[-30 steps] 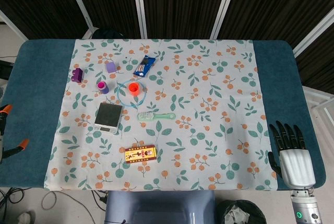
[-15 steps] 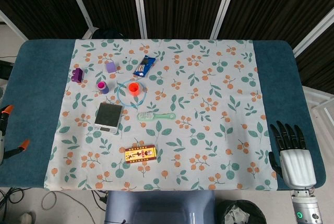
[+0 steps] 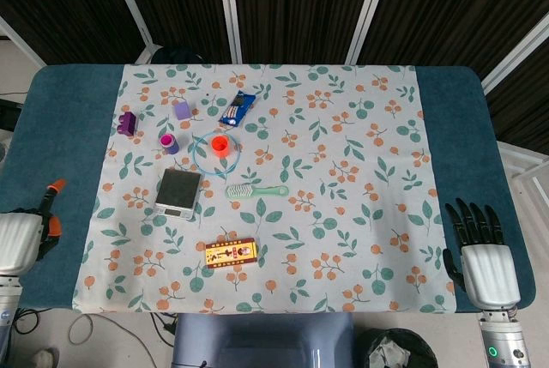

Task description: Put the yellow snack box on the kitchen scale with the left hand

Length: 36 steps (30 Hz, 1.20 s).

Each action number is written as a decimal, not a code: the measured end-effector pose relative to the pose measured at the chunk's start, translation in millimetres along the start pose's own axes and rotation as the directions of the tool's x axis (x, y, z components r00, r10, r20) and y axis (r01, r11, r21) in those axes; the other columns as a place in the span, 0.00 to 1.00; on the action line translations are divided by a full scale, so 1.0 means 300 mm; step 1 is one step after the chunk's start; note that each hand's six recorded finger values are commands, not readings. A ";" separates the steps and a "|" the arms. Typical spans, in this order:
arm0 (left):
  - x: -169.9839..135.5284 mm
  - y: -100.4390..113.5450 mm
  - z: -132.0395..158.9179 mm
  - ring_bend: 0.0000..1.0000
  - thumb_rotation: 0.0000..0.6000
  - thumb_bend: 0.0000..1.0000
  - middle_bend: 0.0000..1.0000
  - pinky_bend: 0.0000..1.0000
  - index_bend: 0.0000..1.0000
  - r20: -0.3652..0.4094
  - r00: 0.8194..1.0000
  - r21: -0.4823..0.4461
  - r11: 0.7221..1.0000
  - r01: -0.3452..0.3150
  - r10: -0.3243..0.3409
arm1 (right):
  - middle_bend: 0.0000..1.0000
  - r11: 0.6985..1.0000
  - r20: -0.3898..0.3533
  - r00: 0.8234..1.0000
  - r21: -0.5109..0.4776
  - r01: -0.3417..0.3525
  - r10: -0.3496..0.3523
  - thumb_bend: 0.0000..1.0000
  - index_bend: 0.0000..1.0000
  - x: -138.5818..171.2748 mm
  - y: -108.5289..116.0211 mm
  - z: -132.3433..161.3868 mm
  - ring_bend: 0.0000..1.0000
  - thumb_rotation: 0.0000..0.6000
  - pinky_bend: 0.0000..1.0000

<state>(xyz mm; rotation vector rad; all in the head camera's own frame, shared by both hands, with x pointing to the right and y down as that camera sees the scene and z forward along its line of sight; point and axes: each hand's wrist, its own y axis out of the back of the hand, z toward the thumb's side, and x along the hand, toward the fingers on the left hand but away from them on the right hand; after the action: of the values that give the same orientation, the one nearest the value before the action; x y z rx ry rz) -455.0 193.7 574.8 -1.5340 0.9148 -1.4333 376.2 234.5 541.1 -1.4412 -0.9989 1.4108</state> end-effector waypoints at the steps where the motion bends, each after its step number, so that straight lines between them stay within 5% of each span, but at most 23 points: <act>1: 0.006 -0.013 0.011 0.77 1.00 0.70 0.86 0.72 0.16 0.016 1.000 0.000 1.000 0.025 -0.025 | 0.07 1.000 0.002 1.000 -0.001 0.001 -0.001 0.51 0.03 0.000 0.001 -0.001 0.06 1.00 0.01; 8: 0.043 -0.112 0.087 0.77 1.00 0.70 0.87 0.72 0.16 0.120 0.966 0.025 0.973 0.228 -0.229 | 0.07 1.000 0.005 1.000 -0.001 0.002 -0.002 0.51 0.03 -0.002 0.003 -0.005 0.06 1.00 0.01; 17: 0.093 -0.234 0.095 0.77 1.00 0.70 0.87 0.72 0.16 0.073 0.935 0.063 0.937 0.343 -0.347 | 0.07 1.000 0.009 1.000 0.001 -0.001 0.001 0.51 0.03 -0.003 0.000 -0.008 0.06 1.00 0.01; 36: 0.146 -0.331 0.167 0.77 1.00 0.70 0.87 0.72 0.14 0.094 0.914 0.137 0.915 0.380 -0.394 | 0.07 1.000 0.014 1.000 0.002 0.001 -0.001 0.51 0.03 -0.004 0.000 -0.012 0.06 1.00 0.01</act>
<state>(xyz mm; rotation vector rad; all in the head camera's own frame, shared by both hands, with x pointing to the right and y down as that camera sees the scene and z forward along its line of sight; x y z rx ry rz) -404.1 197.2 682.9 -1.7587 0.4581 -1.6159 379.7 233.1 541.3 -1.4311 -1.0060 1.4225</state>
